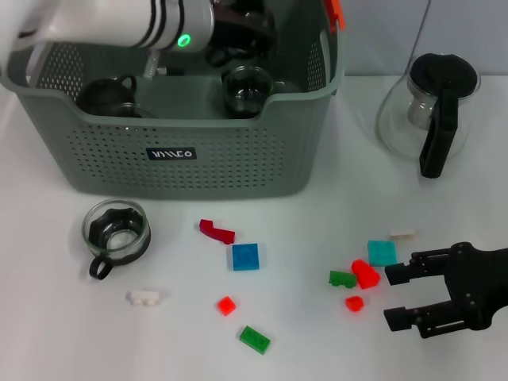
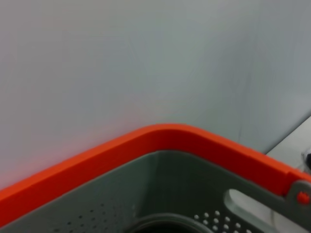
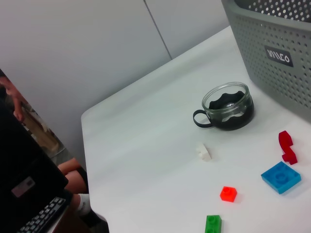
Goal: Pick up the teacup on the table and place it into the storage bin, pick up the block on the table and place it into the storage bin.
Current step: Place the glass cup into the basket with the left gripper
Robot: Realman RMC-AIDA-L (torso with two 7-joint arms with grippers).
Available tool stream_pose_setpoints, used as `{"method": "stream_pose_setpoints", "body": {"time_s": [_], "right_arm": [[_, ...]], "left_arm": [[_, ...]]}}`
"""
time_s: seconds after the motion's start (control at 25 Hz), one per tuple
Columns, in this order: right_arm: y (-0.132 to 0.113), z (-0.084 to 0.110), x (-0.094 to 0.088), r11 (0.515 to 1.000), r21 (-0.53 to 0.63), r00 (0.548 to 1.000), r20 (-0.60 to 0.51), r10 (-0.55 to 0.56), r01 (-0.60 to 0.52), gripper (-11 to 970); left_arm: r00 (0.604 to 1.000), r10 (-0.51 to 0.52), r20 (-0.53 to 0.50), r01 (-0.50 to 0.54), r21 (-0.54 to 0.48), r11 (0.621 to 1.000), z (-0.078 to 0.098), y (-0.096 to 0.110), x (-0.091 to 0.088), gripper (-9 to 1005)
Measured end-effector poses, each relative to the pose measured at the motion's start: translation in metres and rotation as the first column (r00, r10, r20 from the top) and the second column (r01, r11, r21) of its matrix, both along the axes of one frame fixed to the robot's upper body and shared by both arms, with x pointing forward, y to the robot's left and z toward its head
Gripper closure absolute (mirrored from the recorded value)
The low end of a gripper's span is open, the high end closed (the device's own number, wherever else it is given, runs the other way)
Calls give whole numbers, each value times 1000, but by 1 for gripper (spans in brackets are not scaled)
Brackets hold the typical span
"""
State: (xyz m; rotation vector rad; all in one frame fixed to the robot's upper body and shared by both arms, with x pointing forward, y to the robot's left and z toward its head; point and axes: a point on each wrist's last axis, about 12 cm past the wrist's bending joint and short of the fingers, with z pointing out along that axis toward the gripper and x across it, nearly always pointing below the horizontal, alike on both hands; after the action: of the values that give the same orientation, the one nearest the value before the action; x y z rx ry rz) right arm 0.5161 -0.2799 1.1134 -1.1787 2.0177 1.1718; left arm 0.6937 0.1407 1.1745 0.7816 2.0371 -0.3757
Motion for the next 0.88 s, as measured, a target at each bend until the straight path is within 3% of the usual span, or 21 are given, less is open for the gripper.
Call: {"method": "stream_pose_setpoints", "body": {"time_s": [0.36, 0.44, 0.64, 0.88], "right_arm": [[2, -1, 0, 1000, 5, 1000, 1, 2, -2, 151], [2, -1, 0, 1000, 6, 1000, 3, 3, -3, 151], [3, -2, 0, 1000, 6, 1000, 6, 4, -4, 152], [3, -2, -1, 1000, 8, 1000, 7, 4, -4, 151]], "left_arm": [[998, 57, 9, -58, 68, 996, -16, 2, -1, 913], [998, 61, 4, -61, 70, 996, -18, 3, -2, 748], [998, 70, -6, -70, 73, 995, -22, 8, -3, 738], [994, 112, -1, -112, 39, 993, -19, 19, -5, 635]]}}
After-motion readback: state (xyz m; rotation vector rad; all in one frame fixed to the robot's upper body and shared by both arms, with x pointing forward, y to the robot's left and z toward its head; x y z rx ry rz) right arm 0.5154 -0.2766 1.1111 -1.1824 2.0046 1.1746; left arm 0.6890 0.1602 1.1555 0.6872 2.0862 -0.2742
